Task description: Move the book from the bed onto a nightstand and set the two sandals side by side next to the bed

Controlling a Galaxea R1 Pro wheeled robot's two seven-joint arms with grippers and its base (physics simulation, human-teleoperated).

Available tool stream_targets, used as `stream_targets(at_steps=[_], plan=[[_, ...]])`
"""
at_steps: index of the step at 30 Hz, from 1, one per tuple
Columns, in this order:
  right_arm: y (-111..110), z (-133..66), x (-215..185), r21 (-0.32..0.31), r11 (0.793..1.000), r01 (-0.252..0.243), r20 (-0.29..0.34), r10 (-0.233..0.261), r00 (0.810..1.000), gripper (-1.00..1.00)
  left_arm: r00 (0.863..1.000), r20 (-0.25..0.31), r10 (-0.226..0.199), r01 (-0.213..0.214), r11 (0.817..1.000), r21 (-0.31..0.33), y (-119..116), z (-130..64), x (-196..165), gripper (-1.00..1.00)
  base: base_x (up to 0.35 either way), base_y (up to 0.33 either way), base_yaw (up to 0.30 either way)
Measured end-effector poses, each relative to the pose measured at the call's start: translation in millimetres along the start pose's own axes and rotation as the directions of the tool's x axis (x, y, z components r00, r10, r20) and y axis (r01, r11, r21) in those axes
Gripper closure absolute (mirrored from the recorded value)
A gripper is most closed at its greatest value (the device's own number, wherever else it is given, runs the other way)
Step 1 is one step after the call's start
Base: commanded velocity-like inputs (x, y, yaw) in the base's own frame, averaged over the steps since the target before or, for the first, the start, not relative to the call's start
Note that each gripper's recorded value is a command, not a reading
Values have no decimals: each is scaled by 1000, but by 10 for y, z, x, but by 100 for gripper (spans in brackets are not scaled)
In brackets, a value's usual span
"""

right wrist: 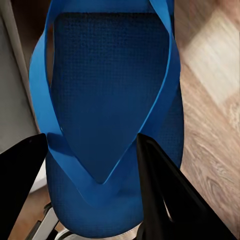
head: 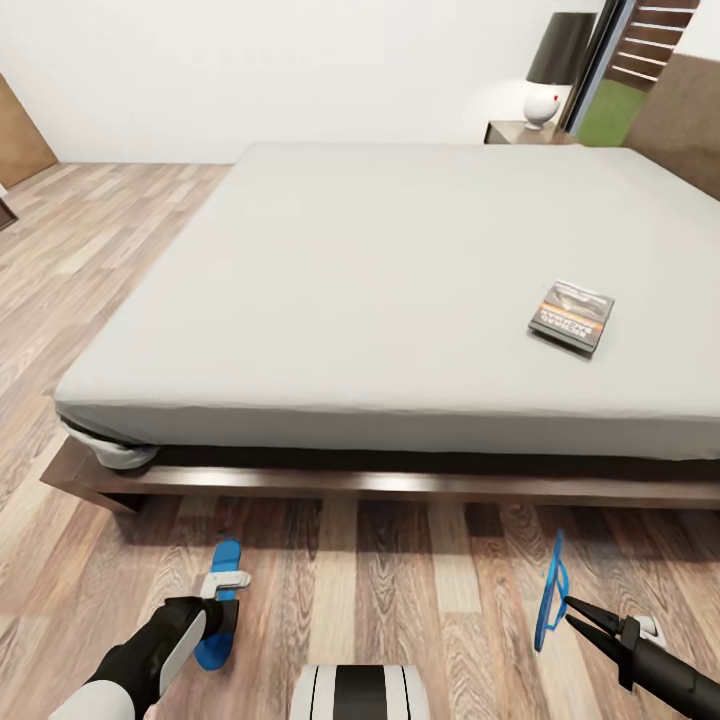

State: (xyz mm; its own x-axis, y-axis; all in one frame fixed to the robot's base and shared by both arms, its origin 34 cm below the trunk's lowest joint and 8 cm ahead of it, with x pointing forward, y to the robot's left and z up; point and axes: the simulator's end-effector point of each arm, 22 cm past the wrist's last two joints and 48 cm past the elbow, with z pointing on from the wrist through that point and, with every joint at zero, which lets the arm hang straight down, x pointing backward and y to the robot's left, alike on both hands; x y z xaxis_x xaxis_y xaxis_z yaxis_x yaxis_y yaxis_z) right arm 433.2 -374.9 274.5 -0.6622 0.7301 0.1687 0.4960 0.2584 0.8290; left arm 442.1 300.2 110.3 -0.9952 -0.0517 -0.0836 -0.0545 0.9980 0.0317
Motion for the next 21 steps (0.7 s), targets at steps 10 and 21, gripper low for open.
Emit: stream_targets(at_steps=[10,21], plan=[[-4,2,0,1,1000,0,0,0,1000,100,1000,-1,0,0,1000,1,-7,3,3,100,74,296,0],[0,-1,-5,0,1000,0,1,0,1000,100,1000,0,0,0,1000,3,-22,3,2,100,-2,171,0]])
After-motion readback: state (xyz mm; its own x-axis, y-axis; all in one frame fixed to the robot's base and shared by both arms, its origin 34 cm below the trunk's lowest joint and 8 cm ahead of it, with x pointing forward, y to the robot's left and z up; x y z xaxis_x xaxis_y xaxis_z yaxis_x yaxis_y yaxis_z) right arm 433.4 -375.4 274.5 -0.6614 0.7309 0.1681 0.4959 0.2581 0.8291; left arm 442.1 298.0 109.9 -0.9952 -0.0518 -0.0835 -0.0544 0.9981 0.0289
